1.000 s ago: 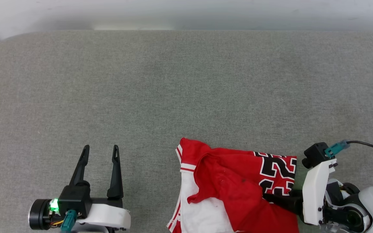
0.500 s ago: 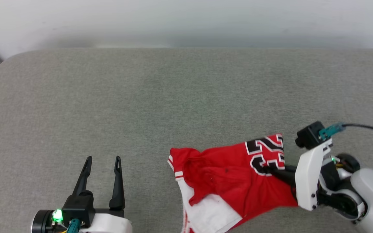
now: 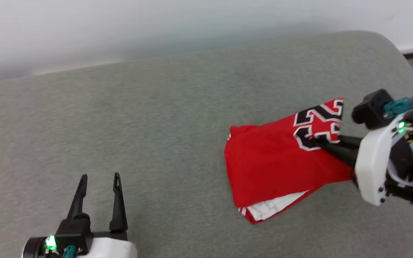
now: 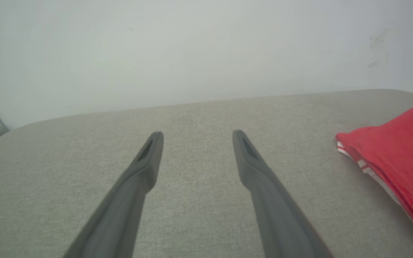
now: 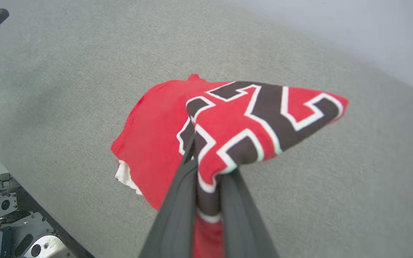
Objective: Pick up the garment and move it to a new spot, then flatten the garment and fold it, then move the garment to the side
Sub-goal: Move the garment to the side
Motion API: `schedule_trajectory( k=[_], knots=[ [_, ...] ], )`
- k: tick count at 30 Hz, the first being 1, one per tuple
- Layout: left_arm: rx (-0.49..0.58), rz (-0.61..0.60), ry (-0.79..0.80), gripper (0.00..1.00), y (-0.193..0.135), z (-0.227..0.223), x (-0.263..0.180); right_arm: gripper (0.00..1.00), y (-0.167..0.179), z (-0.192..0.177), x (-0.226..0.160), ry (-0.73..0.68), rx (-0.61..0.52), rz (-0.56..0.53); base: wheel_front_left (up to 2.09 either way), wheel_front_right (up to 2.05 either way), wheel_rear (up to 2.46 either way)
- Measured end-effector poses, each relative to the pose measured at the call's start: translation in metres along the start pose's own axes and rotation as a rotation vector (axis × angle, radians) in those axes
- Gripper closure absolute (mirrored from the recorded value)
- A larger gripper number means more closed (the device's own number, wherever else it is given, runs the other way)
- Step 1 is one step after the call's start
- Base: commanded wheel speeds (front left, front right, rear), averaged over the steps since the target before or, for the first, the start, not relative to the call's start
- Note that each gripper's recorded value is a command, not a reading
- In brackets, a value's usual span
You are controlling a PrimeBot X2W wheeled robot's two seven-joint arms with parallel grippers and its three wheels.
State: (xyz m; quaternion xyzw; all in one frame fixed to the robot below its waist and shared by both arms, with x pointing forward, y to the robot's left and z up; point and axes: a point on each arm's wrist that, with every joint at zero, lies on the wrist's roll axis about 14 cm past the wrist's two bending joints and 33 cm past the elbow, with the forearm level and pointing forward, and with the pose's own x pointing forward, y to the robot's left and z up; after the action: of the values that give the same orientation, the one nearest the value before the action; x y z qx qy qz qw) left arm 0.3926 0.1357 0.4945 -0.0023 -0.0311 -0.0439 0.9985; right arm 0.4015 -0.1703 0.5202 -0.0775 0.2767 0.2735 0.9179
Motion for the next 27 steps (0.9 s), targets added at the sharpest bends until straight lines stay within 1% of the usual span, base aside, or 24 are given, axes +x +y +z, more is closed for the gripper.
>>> schedule_trajectory(
  k=[5,7,8,14,17,20,23,27],
  knots=[
    [-0.006,-0.091,-0.001,0.00,-0.026,-0.008,0.026,1.00,-0.056,-0.019,-0.028,0.050,0.016,-0.175,0.00,0.00,0.00],
    [-0.007,-0.116,0.008,0.00,-0.032,-0.015,0.035,1.00,-0.080,-0.032,-0.035,0.099,0.016,-0.244,0.00,0.00,0.00],
    [-0.002,-0.153,0.022,0.00,-0.039,-0.027,0.048,1.00,-0.116,-0.048,-0.045,0.160,0.008,-0.349,0.00,0.00,0.00],
    [0.002,-0.208,0.043,0.00,-0.051,-0.050,0.069,1.00,-0.179,-0.081,-0.062,0.309,-0.026,-0.530,0.00,0.00,0.00],
    [-0.004,-0.224,0.055,0.00,-0.055,-0.061,0.076,1.00,-0.210,-0.090,-0.070,0.328,0.007,-0.617,0.00,0.00,0.00],
    [-0.004,-0.241,0.061,0.00,-0.058,-0.071,0.082,1.00,-0.235,-0.100,-0.075,0.354,0.020,-0.690,0.00,0.00,0.00],
    [-0.007,-0.250,0.065,0.00,-0.060,-0.078,0.087,1.00,-0.255,-0.105,-0.076,0.348,0.035,-0.752,0.00,0.00,0.00],
    [-0.009,-0.256,0.074,0.00,-0.061,-0.086,0.090,1.00,-0.271,-0.114,-0.074,0.354,0.024,-0.803,0.00,0.00,0.00]
  ],
)
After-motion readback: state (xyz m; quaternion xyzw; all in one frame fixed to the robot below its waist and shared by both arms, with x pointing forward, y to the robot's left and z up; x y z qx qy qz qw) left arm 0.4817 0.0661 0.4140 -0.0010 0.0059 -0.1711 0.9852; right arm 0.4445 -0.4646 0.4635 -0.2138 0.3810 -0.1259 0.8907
